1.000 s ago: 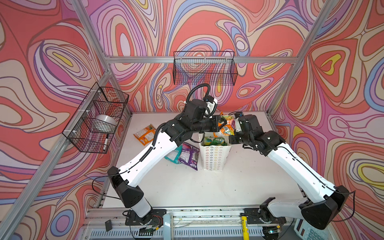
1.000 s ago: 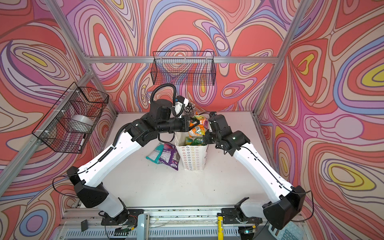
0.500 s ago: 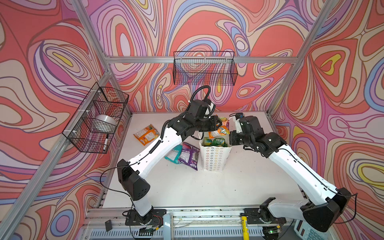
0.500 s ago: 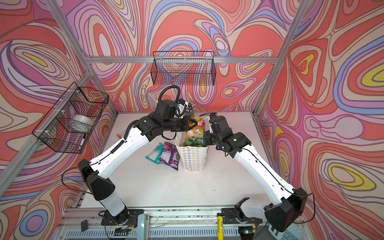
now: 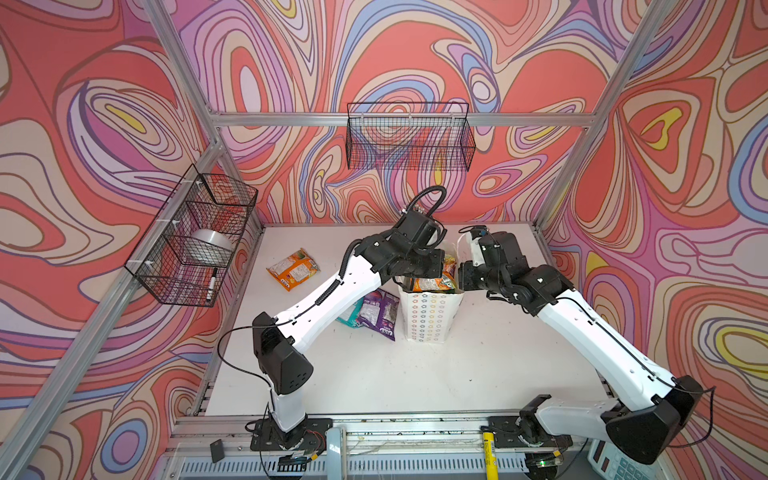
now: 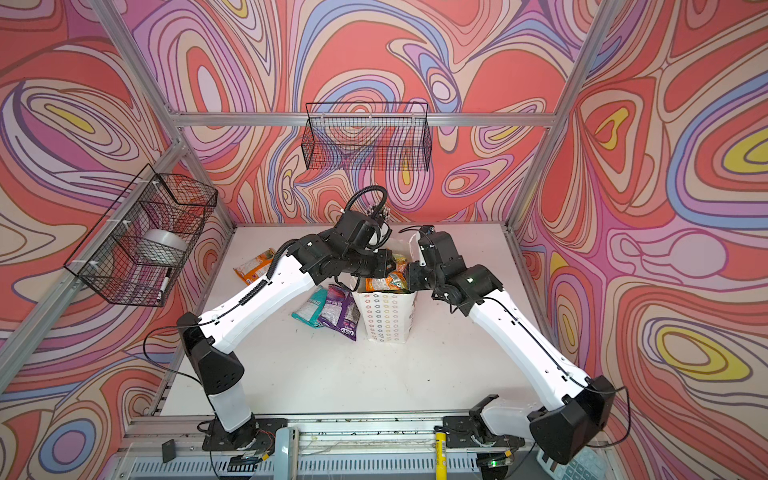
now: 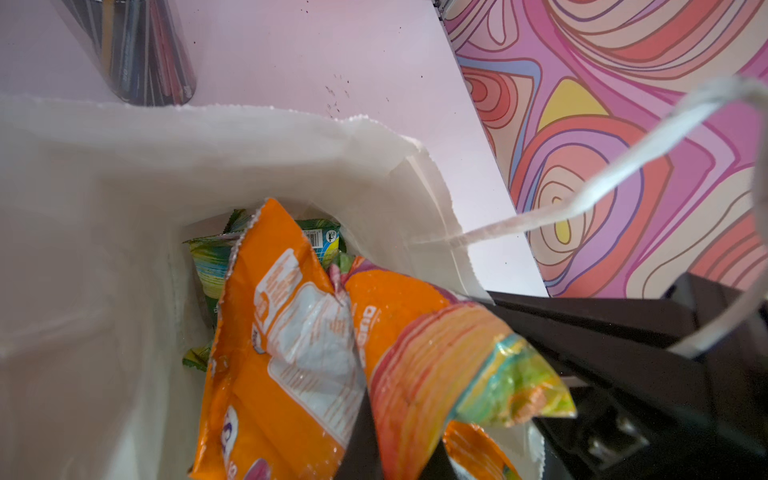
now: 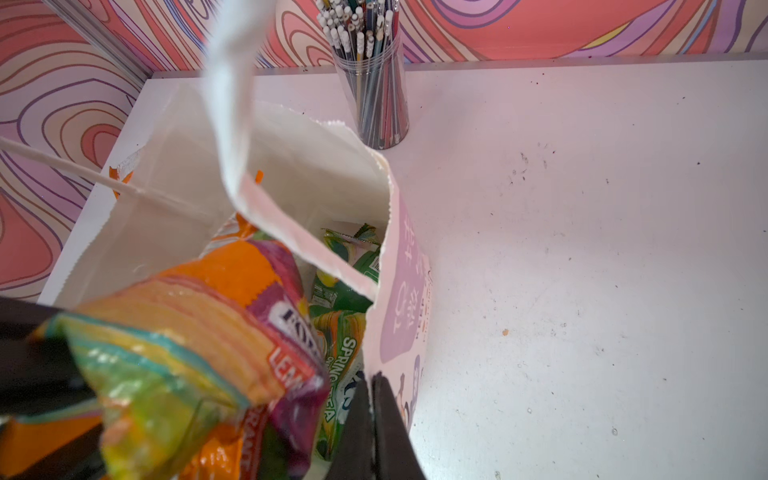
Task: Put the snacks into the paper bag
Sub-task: 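Lower the orange bag into the paper bag and open the left gripper, then raise the left gripper out of the paper bag toward the last orange bag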
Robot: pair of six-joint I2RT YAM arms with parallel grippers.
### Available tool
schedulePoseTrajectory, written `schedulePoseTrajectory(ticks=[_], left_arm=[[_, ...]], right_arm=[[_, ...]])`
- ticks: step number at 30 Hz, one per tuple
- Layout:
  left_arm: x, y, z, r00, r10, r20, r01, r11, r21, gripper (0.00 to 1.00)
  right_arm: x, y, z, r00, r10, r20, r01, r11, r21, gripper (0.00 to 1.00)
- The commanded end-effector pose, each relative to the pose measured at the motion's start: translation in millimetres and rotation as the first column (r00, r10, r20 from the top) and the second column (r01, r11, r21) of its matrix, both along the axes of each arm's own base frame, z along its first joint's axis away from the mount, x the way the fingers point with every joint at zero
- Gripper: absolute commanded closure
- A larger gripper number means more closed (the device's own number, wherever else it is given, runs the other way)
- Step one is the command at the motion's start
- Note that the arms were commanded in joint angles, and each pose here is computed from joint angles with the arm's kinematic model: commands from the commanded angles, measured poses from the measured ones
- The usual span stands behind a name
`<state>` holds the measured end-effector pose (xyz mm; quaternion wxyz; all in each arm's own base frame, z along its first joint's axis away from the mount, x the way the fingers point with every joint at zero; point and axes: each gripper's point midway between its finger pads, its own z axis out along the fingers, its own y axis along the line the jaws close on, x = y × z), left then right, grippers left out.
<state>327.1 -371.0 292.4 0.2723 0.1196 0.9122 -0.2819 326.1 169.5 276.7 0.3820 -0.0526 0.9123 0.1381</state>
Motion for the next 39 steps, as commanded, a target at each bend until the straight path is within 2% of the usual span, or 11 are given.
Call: schedulePoseTrajectory(ticks=[1, 11, 17, 22, 25, 28, 33, 35, 39], left_arm=[[5, 5, 0, 0.999, 0.017, 0.036, -0.02, 0.998, 0.062, 0.97], [17, 1, -26, 1.0, 0.023, 0.02, -0.026, 0.986, 0.162, 0.94], [25, 7, -41, 0.998, 0.056, 0.037, -0.063, 0.971, 0.233, 0.83], [28, 4, -41, 0.998, 0.052, 0.041, -0.061, 0.97, 0.235, 0.8], [28, 3, -37, 0.998, 0.05, 0.036, -0.057, 0.972, 0.228, 0.74], [24, 0, -18, 0.998, 0.031, 0.051, -0.04, 0.982, 0.184, 0.65], [8, -1, 40, 0.992, -0.019, 0.121, 0.013, 0.999, 0.05, 0.44], [0, 1, 64, 0.986, -0.045, 0.161, 0.046, 0.999, 0.0, 0.41], [-19, 7, 105, 0.967, -0.088, 0.239, 0.113, 0.989, -0.092, 0.24]], right_arm=[[-1, 6, 14, 0.999, 0.014, 0.041, -0.016, 0.999, 0.04, 1.0], [-2, 8, 12, 0.999, 0.019, 0.033, -0.02, 0.998, 0.052, 1.0], [-2, 6, 12, 0.999, 0.013, 0.037, -0.015, 0.999, 0.048, 1.0], [-1, 7, 13, 0.999, 0.015, 0.037, -0.017, 0.999, 0.05, 1.0], [-1, 7, 15, 0.999, 0.013, 0.041, -0.015, 0.999, 0.051, 1.0], [-1, 6, 15, 0.999, 0.013, 0.043, -0.015, 0.999, 0.048, 1.0], [-2, 5, 14, 0.999, 0.011, 0.042, -0.013, 0.999, 0.043, 1.0], [-2, 5, 14, 0.999, 0.009, 0.042, -0.011, 0.999, 0.042, 1.0], [-1, 5, 13, 0.999, 0.011, 0.044, -0.013, 0.999, 0.041, 1.0]])
